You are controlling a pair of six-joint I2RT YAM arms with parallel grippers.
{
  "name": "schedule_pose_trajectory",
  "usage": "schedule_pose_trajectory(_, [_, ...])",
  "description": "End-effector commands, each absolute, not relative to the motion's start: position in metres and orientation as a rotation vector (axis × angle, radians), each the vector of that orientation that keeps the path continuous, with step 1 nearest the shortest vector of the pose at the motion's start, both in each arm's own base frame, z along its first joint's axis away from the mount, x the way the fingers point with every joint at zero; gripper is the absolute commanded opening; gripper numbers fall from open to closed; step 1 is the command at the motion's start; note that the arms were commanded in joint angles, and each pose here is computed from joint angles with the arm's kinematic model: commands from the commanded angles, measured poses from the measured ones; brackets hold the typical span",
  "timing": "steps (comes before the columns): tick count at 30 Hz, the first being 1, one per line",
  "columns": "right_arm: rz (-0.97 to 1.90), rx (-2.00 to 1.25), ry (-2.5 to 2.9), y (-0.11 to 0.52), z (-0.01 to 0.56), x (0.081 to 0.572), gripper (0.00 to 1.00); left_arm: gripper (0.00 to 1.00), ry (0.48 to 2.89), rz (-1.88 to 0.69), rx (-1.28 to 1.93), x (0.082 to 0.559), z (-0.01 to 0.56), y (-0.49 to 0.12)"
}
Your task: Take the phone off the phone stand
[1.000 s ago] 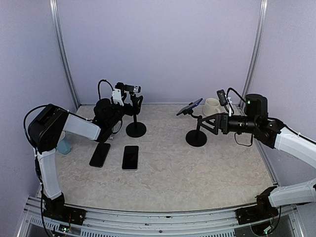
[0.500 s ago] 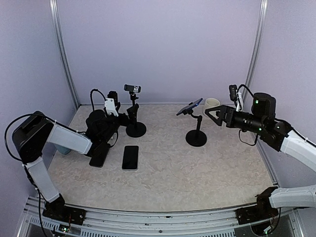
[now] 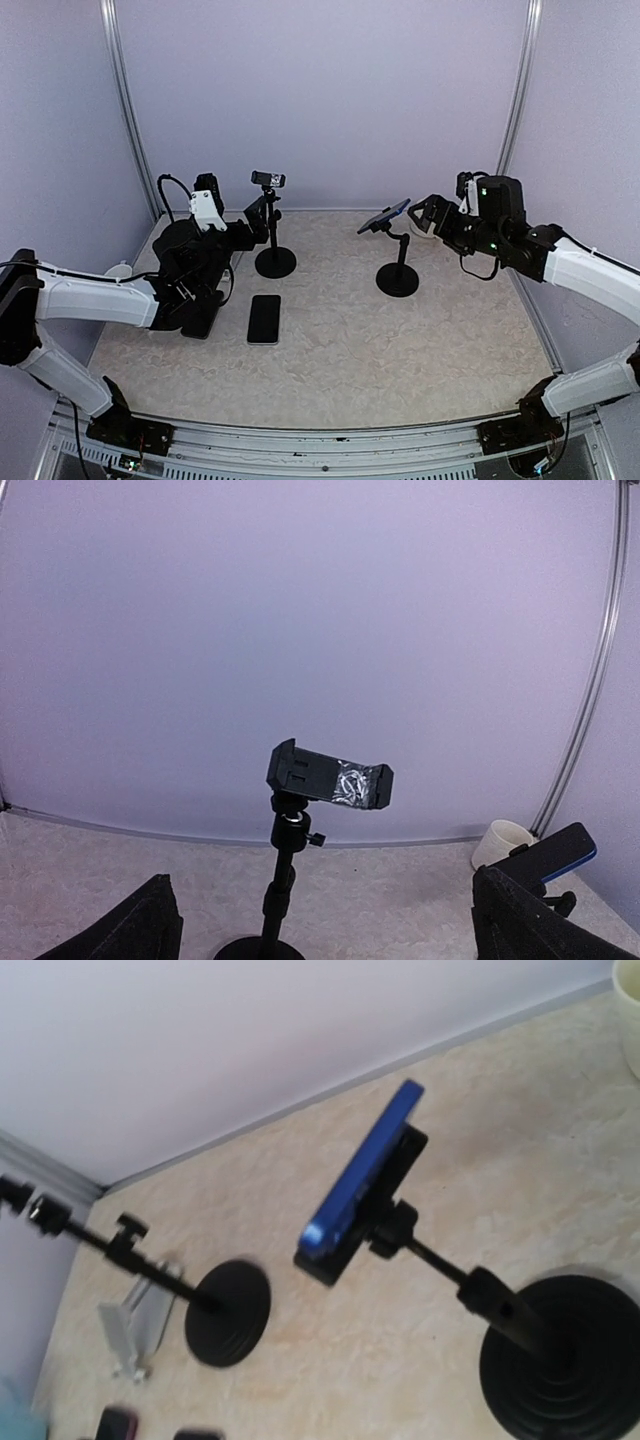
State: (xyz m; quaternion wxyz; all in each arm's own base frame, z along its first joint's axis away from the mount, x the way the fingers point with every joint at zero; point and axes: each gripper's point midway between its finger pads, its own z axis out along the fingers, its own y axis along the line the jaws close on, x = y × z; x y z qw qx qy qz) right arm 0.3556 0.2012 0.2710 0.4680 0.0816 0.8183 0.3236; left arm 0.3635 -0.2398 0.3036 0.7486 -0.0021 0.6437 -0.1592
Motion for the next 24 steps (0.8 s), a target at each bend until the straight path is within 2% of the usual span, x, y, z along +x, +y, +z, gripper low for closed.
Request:
schedule_pose_trajectory(1, [0.707,0.344,1.984,0.203,0.278,0.37,0.94,0.99,1.431,-0.291,-0.065,0.354,0.3,-0.219])
schedule_pose_trajectory(13, [0.658,0.488,2.034,0.23,0.269,0.414,0.85,0.99,1.455,-0.232,-0.153,0.341,0.301,-0.201])
schedule_pose_trajectory(24, [0.617,0.573,2.07,0.244,0.244,0.443,0.72,0.99,1.442,-0.213,-0.167,0.334,0.304,-0.19])
